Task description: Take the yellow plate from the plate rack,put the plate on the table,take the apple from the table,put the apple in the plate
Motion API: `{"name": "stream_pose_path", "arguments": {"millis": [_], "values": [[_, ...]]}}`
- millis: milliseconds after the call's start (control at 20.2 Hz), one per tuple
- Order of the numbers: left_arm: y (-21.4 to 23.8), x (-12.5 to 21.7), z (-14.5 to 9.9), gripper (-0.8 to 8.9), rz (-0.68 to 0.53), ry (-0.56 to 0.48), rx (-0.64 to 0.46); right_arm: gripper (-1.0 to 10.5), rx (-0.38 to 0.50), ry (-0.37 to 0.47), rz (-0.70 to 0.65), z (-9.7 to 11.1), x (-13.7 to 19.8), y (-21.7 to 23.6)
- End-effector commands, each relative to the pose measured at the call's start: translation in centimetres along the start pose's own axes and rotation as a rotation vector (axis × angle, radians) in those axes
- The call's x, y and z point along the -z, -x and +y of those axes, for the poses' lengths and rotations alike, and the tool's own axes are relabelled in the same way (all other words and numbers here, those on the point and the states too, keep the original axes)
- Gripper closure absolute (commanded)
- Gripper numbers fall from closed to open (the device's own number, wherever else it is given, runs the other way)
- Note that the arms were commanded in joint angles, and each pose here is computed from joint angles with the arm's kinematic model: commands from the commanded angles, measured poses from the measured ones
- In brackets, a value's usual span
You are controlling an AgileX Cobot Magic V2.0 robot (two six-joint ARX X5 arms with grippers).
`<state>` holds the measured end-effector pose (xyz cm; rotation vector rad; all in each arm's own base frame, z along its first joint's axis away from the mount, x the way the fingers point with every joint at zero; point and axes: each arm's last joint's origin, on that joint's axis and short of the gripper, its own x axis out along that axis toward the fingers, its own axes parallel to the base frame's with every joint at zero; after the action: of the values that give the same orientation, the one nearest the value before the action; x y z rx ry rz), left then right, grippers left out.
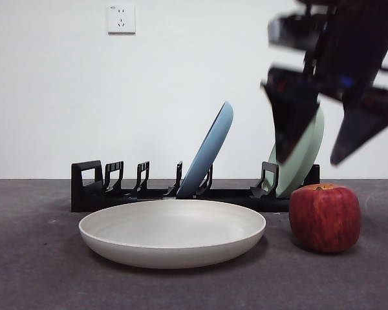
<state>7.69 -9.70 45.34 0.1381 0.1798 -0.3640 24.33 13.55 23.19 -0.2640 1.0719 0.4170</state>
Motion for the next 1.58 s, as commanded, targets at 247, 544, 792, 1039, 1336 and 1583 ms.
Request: {"name": "stream_pose_path", "arguments": {"millis": [247, 544, 792, 1039, 1336, 1583], "values": [[2.4, 0.6, 2.0, 4.69, -0.018, 0.016, -0.007, 5.1, 0.007, 0.004, 0.198, 0.2, 0.7, -5.8], [2.5, 0.9, 2.1, 4.69, 0.009, 0.011, -0.009, 9.7, 0.015, -0.036, 0.243, 0.2, 1.0, -7.1], [2.5, 1.0, 2.1, 4.69, 0.011, 0.009, -0.009, 9.6, 0.007, -0.053, 0.156, 0.4, -0.3, -5.0], [2.5, 1.0, 2.1, 4.69, 0.012, 0.009, -0.007, 9.6, -0.147, 0.006, 0.003, 3.1, -4.1, -0.6], [2.5, 1.0, 2.1, 4.69, 0.012, 0.009, -0.007, 9.6, -0.224, 0.126, -0.117, 8.0, -7.4, 1.6], [2.5, 1.1, 2.1, 4.69, 0.026, -0.003, -0.007, 9.6, -0.245, 0.193, -0.031, 11.3, -7.5, -2.0]]}}
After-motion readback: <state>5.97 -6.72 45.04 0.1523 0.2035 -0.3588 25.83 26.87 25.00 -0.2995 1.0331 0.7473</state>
